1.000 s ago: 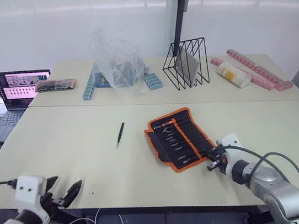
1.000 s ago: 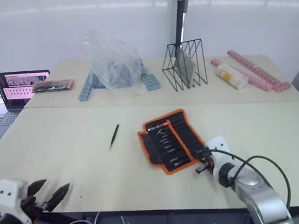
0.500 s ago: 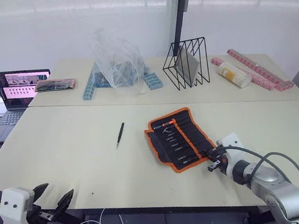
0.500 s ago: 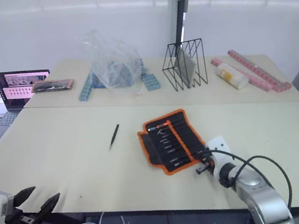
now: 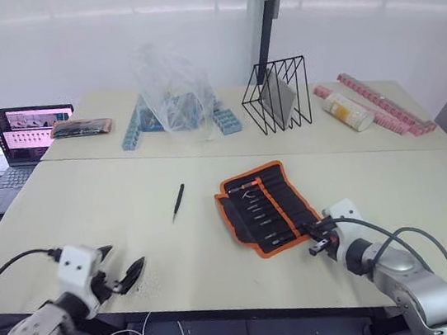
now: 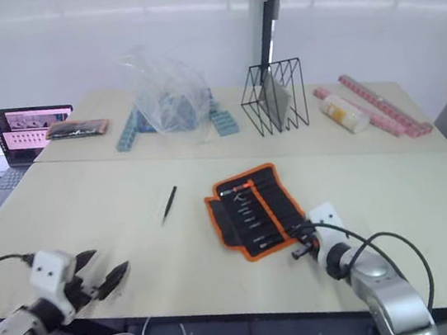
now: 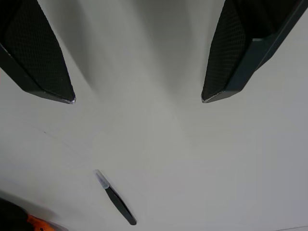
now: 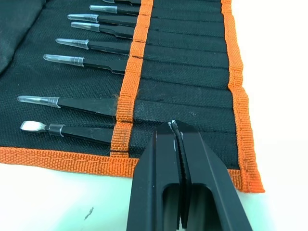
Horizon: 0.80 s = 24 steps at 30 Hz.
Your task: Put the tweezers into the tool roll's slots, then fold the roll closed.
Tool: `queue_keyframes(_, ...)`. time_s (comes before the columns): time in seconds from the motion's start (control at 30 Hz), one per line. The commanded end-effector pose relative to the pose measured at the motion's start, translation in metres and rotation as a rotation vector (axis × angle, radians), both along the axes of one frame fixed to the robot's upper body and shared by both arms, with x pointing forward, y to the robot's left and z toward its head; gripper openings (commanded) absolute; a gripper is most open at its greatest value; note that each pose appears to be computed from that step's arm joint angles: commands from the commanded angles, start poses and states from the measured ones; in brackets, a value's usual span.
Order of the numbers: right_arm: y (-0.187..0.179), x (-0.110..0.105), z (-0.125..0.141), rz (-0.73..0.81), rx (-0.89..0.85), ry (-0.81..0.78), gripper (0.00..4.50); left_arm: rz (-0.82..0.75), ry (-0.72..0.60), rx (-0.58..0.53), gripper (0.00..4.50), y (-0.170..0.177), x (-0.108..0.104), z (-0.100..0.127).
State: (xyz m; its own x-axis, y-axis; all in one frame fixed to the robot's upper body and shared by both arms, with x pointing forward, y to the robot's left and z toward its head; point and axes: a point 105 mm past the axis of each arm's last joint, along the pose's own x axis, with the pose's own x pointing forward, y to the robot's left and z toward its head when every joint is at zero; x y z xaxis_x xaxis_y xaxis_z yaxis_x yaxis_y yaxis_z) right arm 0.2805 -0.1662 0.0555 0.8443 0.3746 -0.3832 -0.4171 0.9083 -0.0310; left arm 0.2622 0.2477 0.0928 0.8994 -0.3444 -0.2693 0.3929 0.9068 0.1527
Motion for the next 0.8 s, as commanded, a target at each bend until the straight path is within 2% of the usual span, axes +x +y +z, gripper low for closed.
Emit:
queue_keyframes(0.03,-0.004,-0.015,-0.046,-0.030,-0.023,0.193,0.00,-0.006,0.020,-0.041,4.45,-0.022,0.024,-0.006)
queue_keyframes(0.17,-0.005,-0.013,-0.044,-0.035,-0.023,0.186,0.00,-0.028,0.028,-0.072,4.45,-0.050,0.048,-0.007)
queue_keyframes(0.27,-0.006,-0.012,-0.043,-0.038,-0.023,0.182,0.00,0.016,0.045,-0.065,4.45,-0.056,0.065,-0.013)
queue_keyframes(0.37,-0.005,-0.012,-0.041,-0.040,-0.024,0.177,0.00,0.067,0.062,-0.037,4.45,-0.053,0.076,-0.017)
queue_keyframes(0.5,-0.006,-0.012,-0.039,-0.045,-0.024,0.174,0.00,0.083,0.082,-0.053,4.45,-0.059,0.084,-0.022)
queue_keyframes(0.6,-0.005,-0.012,-0.039,-0.046,-0.023,0.174,0.00,0.077,0.087,-0.061,3.60,-0.064,0.088,-0.024)
queue_keyframes(0.8,-0.004,-0.011,-0.037,-0.047,-0.021,0.171,0.00,0.054,0.088,-0.077,1.53,-0.075,0.096,-0.024)
